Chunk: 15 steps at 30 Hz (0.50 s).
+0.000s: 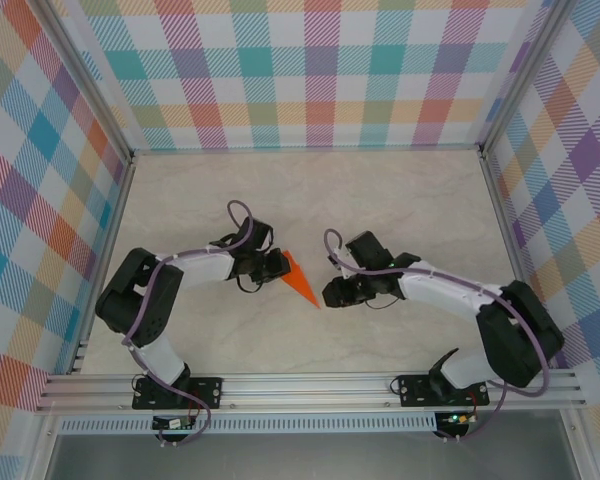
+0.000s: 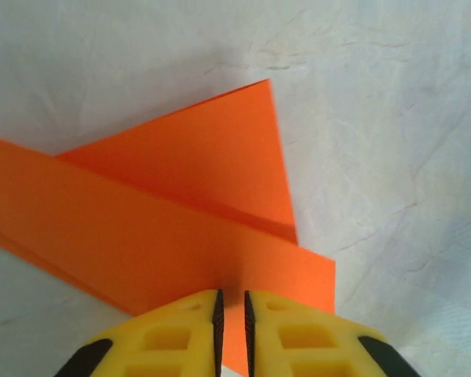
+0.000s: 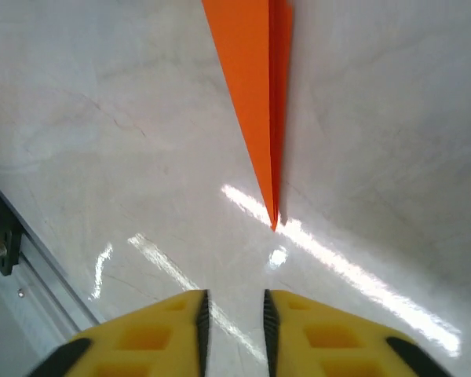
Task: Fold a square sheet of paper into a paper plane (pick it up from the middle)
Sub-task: Fold the wing for the fifth time at the center of the table, then turn over a paper plane at the center of the table.
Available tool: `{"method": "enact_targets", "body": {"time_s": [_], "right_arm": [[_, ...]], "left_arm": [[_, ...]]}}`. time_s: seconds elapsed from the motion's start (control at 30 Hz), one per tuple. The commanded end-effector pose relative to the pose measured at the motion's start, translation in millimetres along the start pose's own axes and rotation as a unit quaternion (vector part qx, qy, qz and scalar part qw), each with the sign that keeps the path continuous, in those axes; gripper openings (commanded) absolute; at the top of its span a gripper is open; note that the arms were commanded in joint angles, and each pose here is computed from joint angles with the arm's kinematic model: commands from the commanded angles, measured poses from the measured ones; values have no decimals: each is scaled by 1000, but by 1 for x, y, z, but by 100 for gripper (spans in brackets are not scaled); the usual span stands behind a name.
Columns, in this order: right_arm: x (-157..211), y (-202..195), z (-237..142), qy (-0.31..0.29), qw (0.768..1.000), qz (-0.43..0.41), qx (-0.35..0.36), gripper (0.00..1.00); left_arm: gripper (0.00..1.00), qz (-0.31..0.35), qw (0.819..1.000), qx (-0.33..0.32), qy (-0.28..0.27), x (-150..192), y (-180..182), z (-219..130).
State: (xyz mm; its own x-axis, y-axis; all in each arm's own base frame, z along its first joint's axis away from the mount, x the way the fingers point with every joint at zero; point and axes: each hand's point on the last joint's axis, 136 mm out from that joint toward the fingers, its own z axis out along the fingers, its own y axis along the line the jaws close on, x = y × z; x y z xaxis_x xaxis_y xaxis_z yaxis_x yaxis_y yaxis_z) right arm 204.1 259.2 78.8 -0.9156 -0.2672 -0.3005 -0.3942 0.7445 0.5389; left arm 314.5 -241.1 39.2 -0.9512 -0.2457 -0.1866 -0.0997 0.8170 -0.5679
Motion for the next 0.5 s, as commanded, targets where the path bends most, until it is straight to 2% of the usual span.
{"method": "enact_targets", "body": {"time_s": [0.0, 0.03, 0.1, 0.2, 0.3, 0.37, 0.47], "right_arm": [[-24, -14, -20, -52, 996, 38, 61, 46], [-29, -16, -23, -63, 995, 40, 70, 55], [-39, -24, -30, -90, 990, 47, 94, 65], [-50, -38, -36, -122, 983, 78, 113, 80], [-56, -55, -40, -150, 973, 107, 138, 94], [-56, -68, -41, -160, 967, 125, 156, 100], [-53, -85, -40, -164, 958, 146, 184, 100]], "left_arm": [[29, 23, 999, -18, -22, -10, -20, -32], [36, 21, 999, -35, -19, -7, -19, -38], [49, 20, 998, -61, -28, -7, -22, -47], [62, 19, 992, -120, -40, -6, -22, -57], [74, 28, 979, -196, -57, -3, -20, -65], [79, 40, 969, -236, -68, -3, -23, -64], [82, 57, 957, -278, -60, -2, -27, -53]]}}
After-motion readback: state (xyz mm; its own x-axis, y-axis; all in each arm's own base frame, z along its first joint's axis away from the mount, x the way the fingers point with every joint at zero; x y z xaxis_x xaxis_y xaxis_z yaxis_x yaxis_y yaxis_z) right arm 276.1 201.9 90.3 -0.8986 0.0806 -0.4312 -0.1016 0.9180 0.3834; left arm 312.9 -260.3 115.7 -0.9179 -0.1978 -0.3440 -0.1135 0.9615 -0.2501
